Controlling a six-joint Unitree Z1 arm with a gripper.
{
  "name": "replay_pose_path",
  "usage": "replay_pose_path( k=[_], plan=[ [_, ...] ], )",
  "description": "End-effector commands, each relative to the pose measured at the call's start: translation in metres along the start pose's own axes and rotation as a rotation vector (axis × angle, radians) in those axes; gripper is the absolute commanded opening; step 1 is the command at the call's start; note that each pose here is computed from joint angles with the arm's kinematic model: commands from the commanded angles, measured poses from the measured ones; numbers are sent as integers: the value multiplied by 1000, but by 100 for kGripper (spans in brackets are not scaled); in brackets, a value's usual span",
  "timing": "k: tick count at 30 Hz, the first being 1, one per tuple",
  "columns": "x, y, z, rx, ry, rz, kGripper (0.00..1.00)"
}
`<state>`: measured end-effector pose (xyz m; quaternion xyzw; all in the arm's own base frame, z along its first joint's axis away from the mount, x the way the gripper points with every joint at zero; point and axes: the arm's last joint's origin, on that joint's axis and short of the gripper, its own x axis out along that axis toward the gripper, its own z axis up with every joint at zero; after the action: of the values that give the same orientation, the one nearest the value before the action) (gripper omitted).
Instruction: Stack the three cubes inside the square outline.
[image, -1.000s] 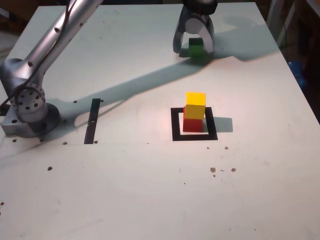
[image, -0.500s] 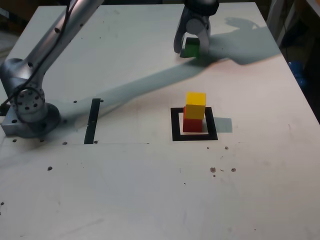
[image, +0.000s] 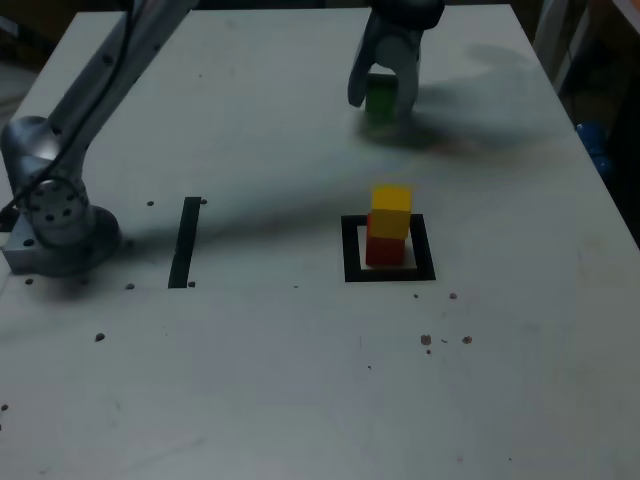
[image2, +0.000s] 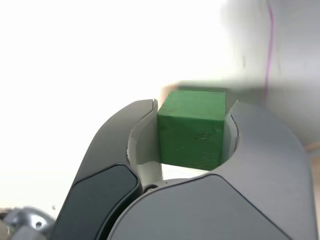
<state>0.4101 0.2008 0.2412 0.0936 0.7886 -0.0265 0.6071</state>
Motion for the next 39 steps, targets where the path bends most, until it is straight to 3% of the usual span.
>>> replay_pose_path(
  k=[1,10,18,27,39],
  plan=[
    [-28,-25,-12,-5,-30,14,31],
    [-85,-137,-19,27,-89,56,31],
    [-90,-202,-9,59,-83,29,31],
    [-85,-240,-5,82,-65,20,31],
    [-81,-246,-5,83,-52,13,31]
  ],
)
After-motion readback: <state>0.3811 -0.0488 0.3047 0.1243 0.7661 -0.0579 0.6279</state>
